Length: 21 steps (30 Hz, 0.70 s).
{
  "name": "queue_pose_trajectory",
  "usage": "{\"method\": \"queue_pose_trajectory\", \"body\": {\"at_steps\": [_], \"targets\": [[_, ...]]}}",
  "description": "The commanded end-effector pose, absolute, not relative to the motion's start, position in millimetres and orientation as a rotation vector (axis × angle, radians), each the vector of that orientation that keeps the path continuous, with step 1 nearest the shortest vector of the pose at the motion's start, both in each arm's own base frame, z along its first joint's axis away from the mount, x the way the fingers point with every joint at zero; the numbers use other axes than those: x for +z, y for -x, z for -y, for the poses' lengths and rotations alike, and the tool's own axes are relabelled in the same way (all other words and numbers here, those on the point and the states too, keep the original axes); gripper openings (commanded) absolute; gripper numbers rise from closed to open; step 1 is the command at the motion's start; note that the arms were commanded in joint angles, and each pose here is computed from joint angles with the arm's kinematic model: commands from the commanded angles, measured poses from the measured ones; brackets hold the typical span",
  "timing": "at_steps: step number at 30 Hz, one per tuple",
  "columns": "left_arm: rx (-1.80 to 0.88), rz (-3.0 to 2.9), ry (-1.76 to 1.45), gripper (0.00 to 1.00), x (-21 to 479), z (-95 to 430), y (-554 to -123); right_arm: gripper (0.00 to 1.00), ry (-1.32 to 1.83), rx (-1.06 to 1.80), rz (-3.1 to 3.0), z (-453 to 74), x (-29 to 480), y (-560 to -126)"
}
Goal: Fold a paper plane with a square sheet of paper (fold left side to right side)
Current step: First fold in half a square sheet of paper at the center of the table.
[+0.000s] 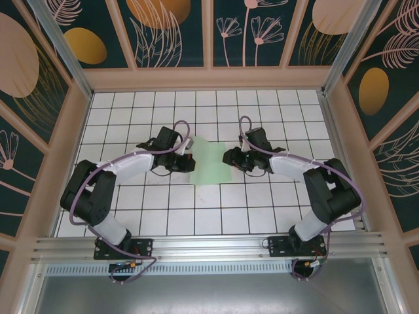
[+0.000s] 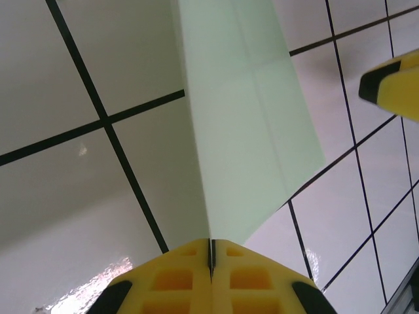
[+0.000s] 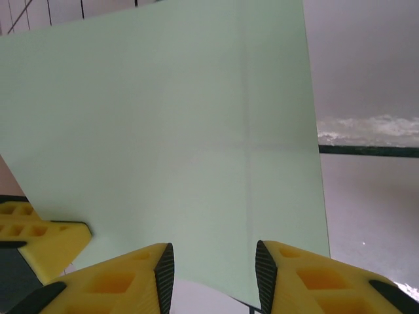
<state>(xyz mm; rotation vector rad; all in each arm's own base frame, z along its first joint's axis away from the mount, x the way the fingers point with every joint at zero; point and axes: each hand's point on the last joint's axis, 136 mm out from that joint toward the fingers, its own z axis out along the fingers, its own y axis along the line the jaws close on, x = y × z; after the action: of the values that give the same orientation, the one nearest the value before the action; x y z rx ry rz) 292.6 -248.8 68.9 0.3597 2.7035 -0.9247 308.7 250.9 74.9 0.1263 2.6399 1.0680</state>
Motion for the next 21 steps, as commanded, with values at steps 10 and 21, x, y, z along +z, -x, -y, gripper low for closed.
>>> {"method": "queue_pose_trajectory", "body": {"at_steps": [10,21], "targets": [[-0.973,-2.752,-0.374,0.0,64,248,-274,0.41,-0.111,1.126,-2.655,-265,75,-309],[-0.958,-2.751,-0.397,0.03,64,251,-281,0.41,-0.149,1.039,-2.772,-265,37,-300]]}}
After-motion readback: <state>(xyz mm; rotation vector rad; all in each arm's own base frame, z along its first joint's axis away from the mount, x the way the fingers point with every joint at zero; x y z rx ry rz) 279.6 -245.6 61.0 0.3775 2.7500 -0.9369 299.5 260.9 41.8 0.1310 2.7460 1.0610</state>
